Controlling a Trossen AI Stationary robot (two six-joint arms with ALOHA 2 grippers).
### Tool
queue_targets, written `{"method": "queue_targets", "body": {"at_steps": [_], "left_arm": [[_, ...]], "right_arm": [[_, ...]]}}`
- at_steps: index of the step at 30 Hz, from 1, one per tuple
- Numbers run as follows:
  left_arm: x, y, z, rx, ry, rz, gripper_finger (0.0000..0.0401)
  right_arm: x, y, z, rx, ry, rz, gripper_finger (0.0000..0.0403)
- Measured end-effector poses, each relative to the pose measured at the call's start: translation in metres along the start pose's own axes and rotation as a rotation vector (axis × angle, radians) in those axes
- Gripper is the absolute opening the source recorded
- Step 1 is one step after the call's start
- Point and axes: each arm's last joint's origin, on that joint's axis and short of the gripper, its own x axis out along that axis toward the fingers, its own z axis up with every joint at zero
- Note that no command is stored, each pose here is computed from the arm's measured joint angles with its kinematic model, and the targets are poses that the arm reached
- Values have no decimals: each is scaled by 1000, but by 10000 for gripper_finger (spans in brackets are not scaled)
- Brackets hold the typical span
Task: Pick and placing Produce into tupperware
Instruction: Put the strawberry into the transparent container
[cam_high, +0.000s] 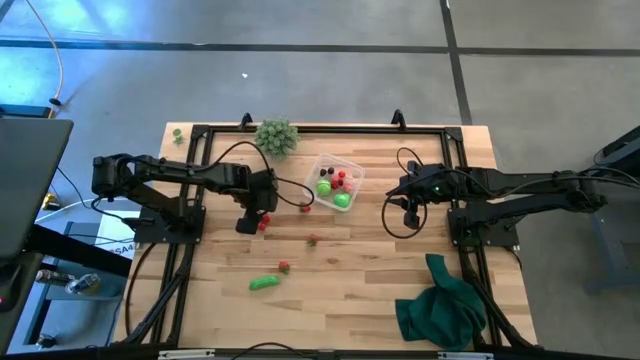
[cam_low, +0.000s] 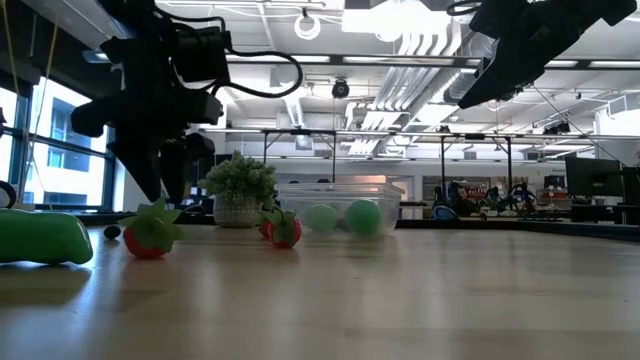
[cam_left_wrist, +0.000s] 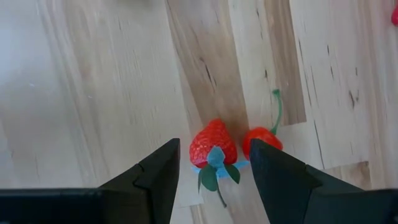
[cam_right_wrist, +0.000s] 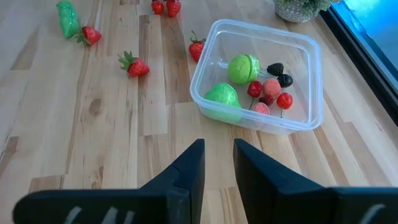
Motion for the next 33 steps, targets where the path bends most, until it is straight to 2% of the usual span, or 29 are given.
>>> {"method": "queue_targets", "body": {"at_steps": [8, 15, 21, 33], "left_arm": [[15, 2, 0, -4, 56, -39, 182], [25, 4, -1, -8, 113, -19, 182], [33, 6, 2, -4, 103, -13, 182], [39, 7, 2, 85, 124, -22, 182]], "right_arm": [[0, 0, 0, 0, 0, 0, 75], [0, 0, 0, 0, 0, 1, 75], [0, 0, 0, 0, 0, 3, 75], [0, 0, 0, 0, 1, 5, 75]]}}
